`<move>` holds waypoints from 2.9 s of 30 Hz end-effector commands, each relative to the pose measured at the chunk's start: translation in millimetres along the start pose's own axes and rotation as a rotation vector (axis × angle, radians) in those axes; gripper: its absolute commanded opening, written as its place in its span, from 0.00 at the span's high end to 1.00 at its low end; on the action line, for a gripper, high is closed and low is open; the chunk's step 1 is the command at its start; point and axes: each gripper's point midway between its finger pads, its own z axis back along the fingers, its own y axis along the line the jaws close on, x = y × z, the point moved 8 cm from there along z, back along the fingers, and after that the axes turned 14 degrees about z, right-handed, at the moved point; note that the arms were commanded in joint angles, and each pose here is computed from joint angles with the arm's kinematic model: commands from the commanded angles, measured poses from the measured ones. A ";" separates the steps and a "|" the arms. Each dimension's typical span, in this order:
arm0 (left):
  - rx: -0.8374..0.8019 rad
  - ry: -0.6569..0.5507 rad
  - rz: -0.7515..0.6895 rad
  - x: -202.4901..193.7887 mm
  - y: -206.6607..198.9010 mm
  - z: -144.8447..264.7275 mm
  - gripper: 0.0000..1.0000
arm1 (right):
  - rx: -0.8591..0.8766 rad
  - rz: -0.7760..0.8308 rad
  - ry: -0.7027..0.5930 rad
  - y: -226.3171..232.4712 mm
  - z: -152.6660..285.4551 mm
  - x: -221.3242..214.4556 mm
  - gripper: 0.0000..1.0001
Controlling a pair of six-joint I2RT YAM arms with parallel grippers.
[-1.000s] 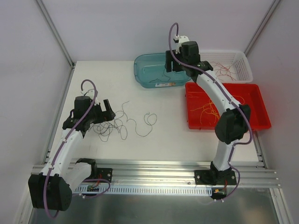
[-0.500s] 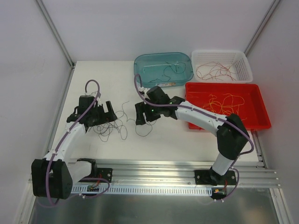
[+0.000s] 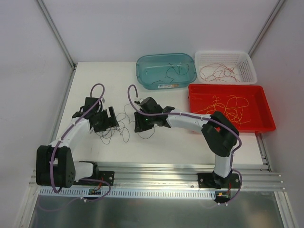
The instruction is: Untangle the cables
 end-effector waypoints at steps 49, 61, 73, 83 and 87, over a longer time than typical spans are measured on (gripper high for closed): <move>0.350 0.035 0.027 25.1 25.7 -19.9 0.48 | -0.519 0.360 -1.202 46.5 506.2 42.5 0.99; 0.287 -0.076 0.082 50.6 8.2 2.8 0.97 | -0.449 0.343 -0.796 36.7 402.8 54.5 0.99; 0.146 -0.206 0.026 49.5 -6.8 46.7 0.46 | -0.361 0.381 -0.793 40.8 368.0 101.4 0.99; 0.172 -0.339 0.010 40.9 7.8 55.9 0.04 | -0.360 0.430 -0.914 27.0 358.5 176.5 0.99; 0.142 -0.343 0.005 36.8 10.4 46.7 0.03 | -0.407 0.436 -0.953 8.3 357.2 201.8 0.99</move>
